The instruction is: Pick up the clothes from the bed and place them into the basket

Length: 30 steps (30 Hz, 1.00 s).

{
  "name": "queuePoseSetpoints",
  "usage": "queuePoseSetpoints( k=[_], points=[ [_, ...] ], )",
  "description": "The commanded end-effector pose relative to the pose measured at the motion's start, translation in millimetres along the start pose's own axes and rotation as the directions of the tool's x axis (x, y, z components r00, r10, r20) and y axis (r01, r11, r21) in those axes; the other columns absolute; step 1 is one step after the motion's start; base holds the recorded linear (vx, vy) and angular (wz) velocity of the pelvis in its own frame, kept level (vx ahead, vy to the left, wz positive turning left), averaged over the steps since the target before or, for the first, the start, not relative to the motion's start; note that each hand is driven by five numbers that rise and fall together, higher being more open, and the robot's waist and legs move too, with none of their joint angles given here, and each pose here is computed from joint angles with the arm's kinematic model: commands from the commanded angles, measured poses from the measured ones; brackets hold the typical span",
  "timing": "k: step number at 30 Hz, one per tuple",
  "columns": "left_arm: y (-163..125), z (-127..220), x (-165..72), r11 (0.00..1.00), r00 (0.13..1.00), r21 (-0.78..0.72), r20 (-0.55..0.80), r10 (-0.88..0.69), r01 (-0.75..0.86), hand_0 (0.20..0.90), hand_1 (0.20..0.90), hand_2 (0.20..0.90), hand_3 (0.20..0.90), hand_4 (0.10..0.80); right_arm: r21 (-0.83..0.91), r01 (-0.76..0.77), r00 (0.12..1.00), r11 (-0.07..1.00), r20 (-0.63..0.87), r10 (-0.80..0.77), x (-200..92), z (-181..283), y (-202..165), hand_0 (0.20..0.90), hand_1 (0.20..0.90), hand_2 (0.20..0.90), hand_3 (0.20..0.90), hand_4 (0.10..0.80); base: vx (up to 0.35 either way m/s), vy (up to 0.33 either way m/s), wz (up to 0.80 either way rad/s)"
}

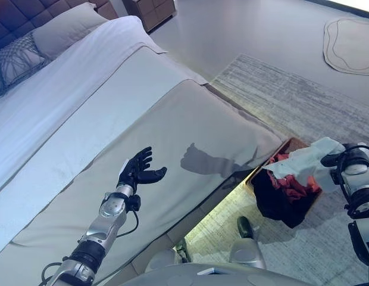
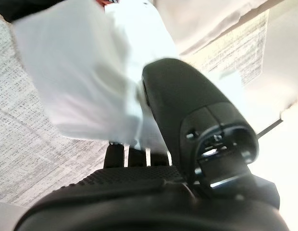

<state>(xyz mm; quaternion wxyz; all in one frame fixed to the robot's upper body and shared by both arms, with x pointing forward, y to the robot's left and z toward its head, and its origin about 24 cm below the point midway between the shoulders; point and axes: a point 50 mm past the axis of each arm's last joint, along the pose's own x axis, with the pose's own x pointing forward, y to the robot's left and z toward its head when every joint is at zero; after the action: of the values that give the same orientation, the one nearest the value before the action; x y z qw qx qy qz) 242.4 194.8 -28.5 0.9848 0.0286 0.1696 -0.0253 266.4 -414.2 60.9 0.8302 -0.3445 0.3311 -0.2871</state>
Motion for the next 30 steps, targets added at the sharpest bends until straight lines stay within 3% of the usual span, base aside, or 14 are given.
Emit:
queuePoseSetpoints(
  k=[1,19,22,25,30],
  points=[
    [8,49,7,0.997,0.98,0.074,0.194,-0.04,0.026,0.9,0.9,0.9,0.9,0.8,0.024,0.107,0.988,0.994,0.108,-0.109,0,28,-19,0.9,0.9,0.9,0.9,0.8,0.0,0.0,0.0],
    [12,45,6,0.997,0.982,0.075,0.185,-0.024,0.01,0.9,0.9,0.9,0.9,0.8,-0.062,0.152,0.986,0.986,0.075,-0.147,0,22,-20,0.9,0.9,0.9,0.9,0.8,0.0,0.002,0.01],
    [13,42,5,0.998,0.983,0.065,0.181,-0.013,0.001,0.9,0.9,0.9,0.9,0.8,-0.074,0.258,0.949,0.963,0.205,-0.238,-5,48,-29,0.9,0.9,0.9,0.9,0.8,0.0,0.0,0.0],
    [13,36,2,0.999,0.985,0.046,0.17,0.004,-0.012,0.9,0.9,0.9,0.9,0.8,-0.046,0.407,0.836,0.912,0.42,-0.352,-22,92,-30,0.9,0.9,0.9,0.9,0.8,0.021,0.029,0.05],
    [8,22,0,0.998,0.989,0.037,0.142,0.046,-0.052,0.9,0.9,0.9,0.9,0.8,-0.015,0.471,0.667,0.882,0.66,-0.346,-57,129,-2,0.9,0.9,0.9,0.9,0.8,0.003,0.026,0.09]
  ],
)
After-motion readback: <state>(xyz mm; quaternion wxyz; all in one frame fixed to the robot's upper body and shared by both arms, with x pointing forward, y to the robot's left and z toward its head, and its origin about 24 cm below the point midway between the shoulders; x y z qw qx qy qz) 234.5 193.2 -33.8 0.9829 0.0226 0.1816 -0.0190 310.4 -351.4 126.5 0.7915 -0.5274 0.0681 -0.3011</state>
